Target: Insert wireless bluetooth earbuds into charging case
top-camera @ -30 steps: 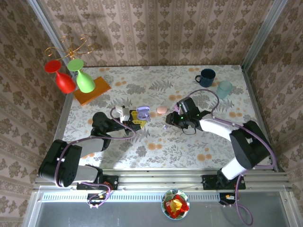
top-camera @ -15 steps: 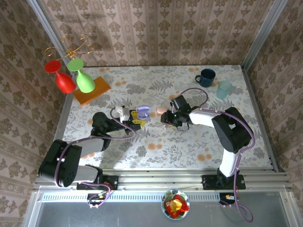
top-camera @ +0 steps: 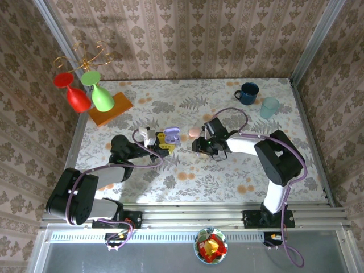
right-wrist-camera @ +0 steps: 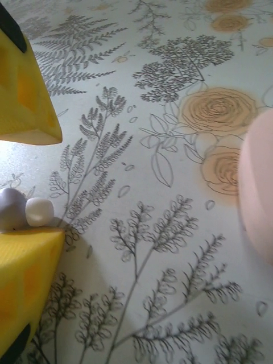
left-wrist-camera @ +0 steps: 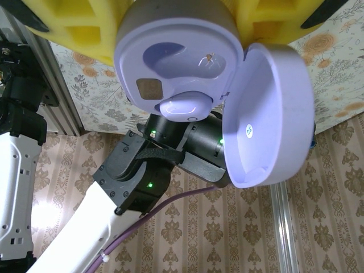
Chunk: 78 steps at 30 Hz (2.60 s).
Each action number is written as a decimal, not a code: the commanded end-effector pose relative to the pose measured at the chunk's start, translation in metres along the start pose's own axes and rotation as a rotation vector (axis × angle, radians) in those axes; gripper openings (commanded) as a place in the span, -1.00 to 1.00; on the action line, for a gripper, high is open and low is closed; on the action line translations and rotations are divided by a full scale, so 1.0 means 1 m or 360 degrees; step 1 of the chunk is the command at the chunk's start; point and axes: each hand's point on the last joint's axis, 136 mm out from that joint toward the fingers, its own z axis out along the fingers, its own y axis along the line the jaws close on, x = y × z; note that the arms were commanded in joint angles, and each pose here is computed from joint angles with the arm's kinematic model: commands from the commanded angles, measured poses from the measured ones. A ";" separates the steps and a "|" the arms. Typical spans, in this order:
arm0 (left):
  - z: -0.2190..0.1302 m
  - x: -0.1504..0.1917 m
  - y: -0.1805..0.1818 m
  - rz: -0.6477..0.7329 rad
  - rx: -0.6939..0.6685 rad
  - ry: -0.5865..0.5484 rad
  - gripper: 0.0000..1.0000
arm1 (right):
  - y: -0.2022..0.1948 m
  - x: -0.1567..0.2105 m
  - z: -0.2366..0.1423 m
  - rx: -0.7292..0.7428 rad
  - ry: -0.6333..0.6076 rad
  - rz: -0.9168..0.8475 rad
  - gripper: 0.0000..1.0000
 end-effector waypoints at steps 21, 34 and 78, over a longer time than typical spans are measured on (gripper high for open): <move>-0.003 -0.018 0.011 0.0111 -0.0095 -0.0071 -0.35 | 0.034 0.044 -0.001 -0.0057 0.0125 -0.0022 -0.12; -0.011 -0.027 0.025 0.0143 -0.0254 -0.0109 -0.35 | 0.063 0.060 0.001 -0.0144 0.0174 -0.0069 -0.10; -0.111 -0.040 0.113 0.0186 -0.1251 -0.0165 -0.36 | 0.052 0.054 0.003 0.1461 0.0080 -0.1487 -0.23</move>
